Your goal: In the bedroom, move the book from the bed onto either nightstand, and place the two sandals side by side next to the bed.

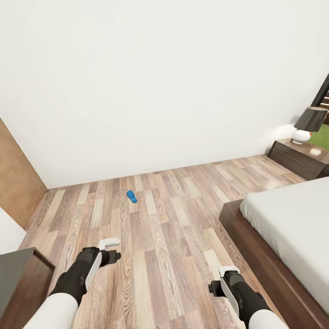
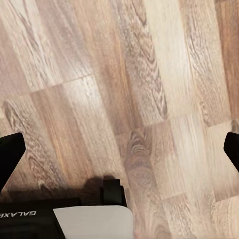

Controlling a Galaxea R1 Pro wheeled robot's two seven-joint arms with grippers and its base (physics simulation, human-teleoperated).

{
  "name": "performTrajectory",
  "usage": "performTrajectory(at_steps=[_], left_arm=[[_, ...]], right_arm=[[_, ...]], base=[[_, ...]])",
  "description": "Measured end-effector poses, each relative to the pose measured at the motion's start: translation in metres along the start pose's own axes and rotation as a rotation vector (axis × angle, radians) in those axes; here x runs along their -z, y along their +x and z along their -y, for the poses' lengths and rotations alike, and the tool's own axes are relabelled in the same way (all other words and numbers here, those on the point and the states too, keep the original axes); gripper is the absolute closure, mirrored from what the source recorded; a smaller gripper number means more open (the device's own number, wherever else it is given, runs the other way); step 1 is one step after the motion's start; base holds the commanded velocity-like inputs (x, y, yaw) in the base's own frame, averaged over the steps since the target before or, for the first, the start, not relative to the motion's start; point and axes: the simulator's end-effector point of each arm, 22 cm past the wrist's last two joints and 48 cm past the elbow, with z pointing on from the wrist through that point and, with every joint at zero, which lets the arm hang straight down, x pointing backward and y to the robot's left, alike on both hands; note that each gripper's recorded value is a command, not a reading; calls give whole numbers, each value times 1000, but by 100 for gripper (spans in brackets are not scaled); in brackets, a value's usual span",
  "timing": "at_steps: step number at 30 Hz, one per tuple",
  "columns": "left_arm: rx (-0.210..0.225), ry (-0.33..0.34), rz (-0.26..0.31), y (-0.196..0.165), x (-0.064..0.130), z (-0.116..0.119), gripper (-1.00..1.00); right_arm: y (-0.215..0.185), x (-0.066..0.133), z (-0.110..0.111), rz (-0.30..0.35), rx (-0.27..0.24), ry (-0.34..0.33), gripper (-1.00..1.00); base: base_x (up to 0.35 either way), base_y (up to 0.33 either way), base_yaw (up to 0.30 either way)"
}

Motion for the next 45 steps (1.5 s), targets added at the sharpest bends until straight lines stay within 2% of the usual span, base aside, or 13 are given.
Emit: performTrajectory(at_steps=[8, 9, 10, 12, 16, 22, 23, 27, 28, 29, 37, 38, 45], left_arm=[[7, 0, 38, -17, 5, -1, -100], [18, -1, 53, -24, 7, -4, -100], [78, -2, 84, -37, 14, -16, -100], [129, 1, 100, -42, 16, -25, -100], [161, 6, 88, -36, 12, -27, -100], [91, 23, 10, -6, -4, -5, -100], [62, 22, -21, 7, -9, 1, -100], [-6, 18, -63, 24, -16, 11, -100], [-70, 17, -80, 32, -18, 19, -100], [-89, 14, -88, 35, -20, 20, -100], [-102, 4, -135, 49, -23, 16, -100], [-104, -9, -169, 55, -22, 7, -100], [-100, -8, -193, 64, -25, 7, -100]], right_arm=[[5, -4, -1, -12, 1, -1, -100], [5, -5, -1, -14, 1, -2, -100], [6, -6, -2, -16, -1, -4, -100], [7, -7, -2, -19, -1, -6, -100], [9, -9, -2, -23, 1, -4, -100], [12, -12, -2, -29, 0, -5, -100], [12, -13, -2, -29, 1, -4, -100], [14, -15, -2, -34, 4, -3, -100], [14, -15, -2, -34, 4, -2, -100], [13, -15, -2, -31, 4, -2, -100], [4, -14, -1, -12, 6, 3, -100], [-2, -12, -1, 2, 1, -2, -100], [-2, -13, -1, 0, 2, -2, -100]], base=[[0, 0, 0], [0, 0, 0], [0, 0, 0], [0, 0, 0], [0, 0, 0], [0, 0, 3], [0, 0, 32], [0, 0, 90], [0, 0, 175], [0, 0, 180], [0, 0, 193], [0, 0, 199], [97, 0, 200]])
